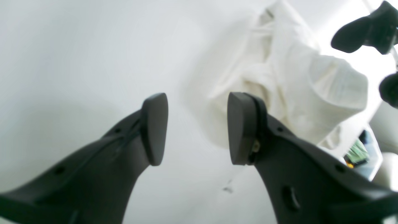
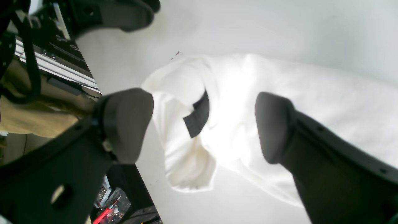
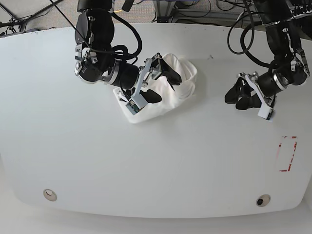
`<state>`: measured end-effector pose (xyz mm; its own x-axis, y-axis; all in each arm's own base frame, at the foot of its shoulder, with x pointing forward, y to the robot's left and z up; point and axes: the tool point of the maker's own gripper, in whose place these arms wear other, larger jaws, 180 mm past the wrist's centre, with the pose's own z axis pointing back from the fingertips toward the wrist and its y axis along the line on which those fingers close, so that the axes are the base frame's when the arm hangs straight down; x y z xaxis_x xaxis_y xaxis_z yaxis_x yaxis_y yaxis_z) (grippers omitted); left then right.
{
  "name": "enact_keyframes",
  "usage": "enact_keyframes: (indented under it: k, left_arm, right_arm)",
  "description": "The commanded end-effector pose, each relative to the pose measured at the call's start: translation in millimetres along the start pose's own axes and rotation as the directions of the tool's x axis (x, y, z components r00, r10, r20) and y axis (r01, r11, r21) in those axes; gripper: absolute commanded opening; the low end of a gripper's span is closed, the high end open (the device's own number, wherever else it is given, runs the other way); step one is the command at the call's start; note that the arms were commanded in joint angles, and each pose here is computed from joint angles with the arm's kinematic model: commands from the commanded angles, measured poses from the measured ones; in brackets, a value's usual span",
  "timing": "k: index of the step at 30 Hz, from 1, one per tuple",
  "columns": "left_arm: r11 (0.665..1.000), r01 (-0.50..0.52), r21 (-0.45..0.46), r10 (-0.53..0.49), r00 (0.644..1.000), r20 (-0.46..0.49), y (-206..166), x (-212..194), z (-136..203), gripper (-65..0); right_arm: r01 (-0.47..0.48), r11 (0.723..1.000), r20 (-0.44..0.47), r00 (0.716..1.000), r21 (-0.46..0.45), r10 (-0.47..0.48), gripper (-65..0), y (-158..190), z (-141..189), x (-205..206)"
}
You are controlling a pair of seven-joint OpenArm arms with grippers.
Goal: Fold the T-shirt properly
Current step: 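Press the folded bundle flat with the right gripper, withdraw the left gripper, then grasp both ends of the folded bundle with both grippers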
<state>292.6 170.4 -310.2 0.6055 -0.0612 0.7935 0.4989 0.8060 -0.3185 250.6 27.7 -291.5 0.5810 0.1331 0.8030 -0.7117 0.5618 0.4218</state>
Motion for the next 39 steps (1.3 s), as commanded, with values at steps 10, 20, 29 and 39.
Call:
enact_keyframes:
  k: [10,20,29,39]
  left_arm:
    - [0.983,0.029,0.182,-0.039,0.998,0.052,54,19,75,-36.4]
    - [0.981,0.028,0.192,-0.035,0.999,0.036,55,13,80,-36.4]
    - [0.992,0.109,0.061,-0.107,0.994,-0.028,16,9,47,-36.2]
    - [0.965,0.181,-0.188,-0.189,0.982,-0.021,-65,10,-12,-36.2]
  right_arm:
    - [0.025,0.984,0.0,1.0,0.179,-0.026,-23.3,39,-43,-6]
    - [0.138,0.949,-0.094,0.989,0.285,-0.115,-51.8,45,-99,-35]
    - [-0.053,0.973,0.047,0.998,0.225,0.044,-52.6,38,-51,8]
    - [-0.076,0.997,0.08,0.994,0.033,0.074,-53.3,-24,-6,20]
